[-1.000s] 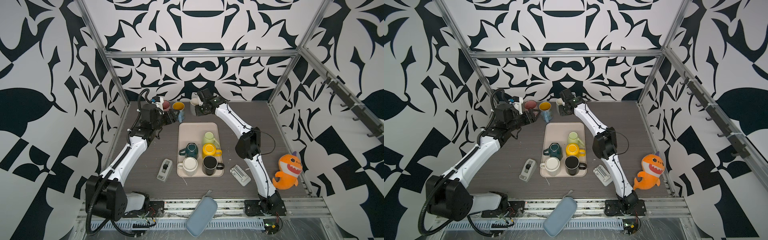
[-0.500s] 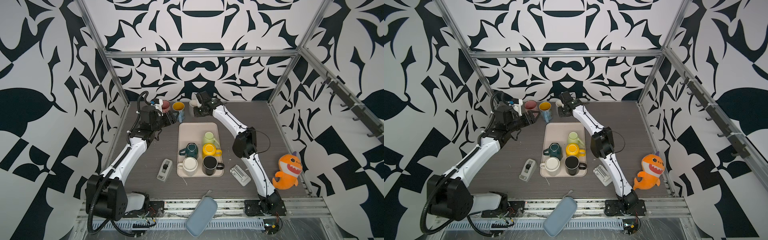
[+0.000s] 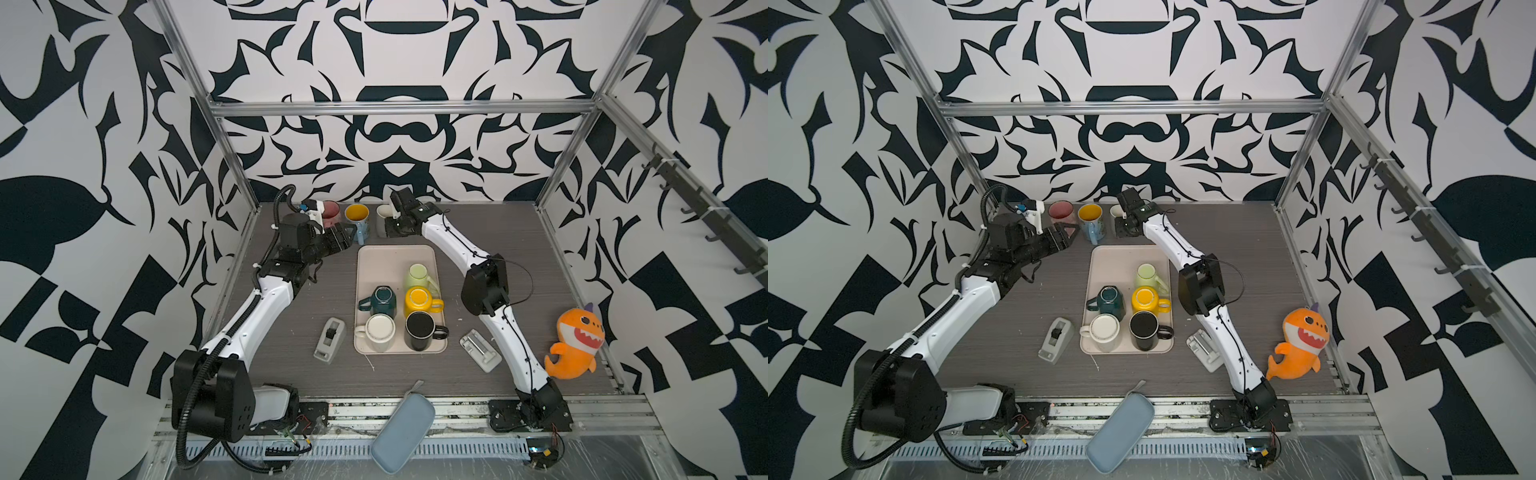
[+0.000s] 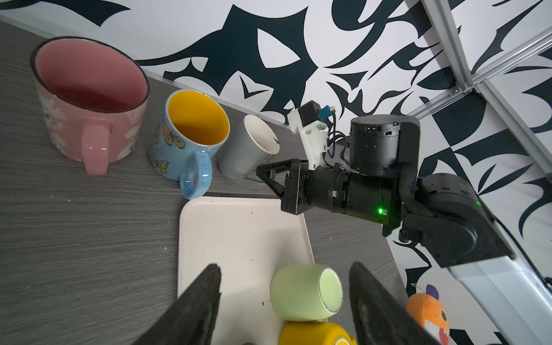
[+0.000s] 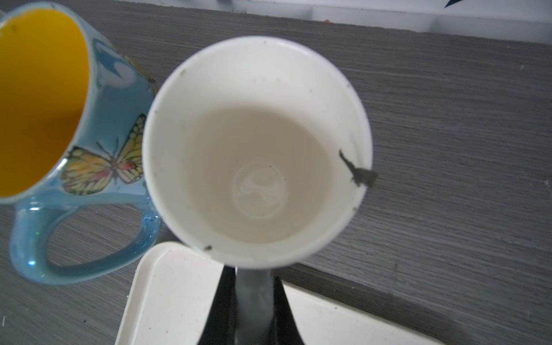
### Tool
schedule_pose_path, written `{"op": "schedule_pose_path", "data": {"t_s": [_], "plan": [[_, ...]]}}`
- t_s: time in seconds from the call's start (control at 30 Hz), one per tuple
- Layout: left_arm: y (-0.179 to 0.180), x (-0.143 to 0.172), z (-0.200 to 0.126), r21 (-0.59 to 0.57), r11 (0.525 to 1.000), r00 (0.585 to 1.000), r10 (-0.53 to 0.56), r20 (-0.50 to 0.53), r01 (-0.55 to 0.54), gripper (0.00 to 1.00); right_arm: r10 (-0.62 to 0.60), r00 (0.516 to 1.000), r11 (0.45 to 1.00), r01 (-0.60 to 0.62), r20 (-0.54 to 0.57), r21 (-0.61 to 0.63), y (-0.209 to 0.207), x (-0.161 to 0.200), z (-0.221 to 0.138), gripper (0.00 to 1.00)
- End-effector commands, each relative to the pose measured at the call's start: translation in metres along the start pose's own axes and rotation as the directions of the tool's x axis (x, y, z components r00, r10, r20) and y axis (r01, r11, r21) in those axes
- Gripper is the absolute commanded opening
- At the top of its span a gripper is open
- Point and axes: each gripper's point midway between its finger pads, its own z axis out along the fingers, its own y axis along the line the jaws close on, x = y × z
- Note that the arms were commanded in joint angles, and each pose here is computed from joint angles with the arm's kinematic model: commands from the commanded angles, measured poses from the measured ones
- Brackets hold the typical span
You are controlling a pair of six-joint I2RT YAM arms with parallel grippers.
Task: Turn the mug right side up
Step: Place the mug at the top-center of the table.
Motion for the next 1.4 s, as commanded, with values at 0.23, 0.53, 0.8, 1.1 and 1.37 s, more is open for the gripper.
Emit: {"op": "schedule_pose_path", "data": {"t_s": [0.23,0.53,0.8,1.1,1.37], "plan": [[-0.003,-0.002,-0.006,0.018,1.0,1.0,-0.006,0.023,0.006,0.71,-0.005,0.98,0.998,0.018,0.197,-0.068,0.028,-0.058,-0.047,0.07],[-0.001,-0.003,-0.007,0.011,1.0,1.0,-0.007,0.027,0.007,0.72,-0.014,0.981,0.998,0.025,0.194,-0.053,0.027,-0.056,-0.044,0.1],[0.0,-0.002,-0.006,0.011,1.0,1.0,-0.008,0.026,0.008,0.72,-0.031,0.981,0.999,0.037,0.19,-0.027,0.025,-0.054,-0.042,0.12],[0.001,-0.001,-0.007,0.008,1.0,1.0,-0.007,0.026,0.007,0.72,-0.038,0.983,0.999,0.042,0.181,-0.019,0.025,-0.05,-0.039,0.15],[0.001,-0.001,-0.007,0.009,1.0,1.0,-0.007,0.026,0.007,0.72,-0.037,0.986,0.999,0.041,0.165,-0.021,0.025,-0.046,-0.038,0.19]]}}
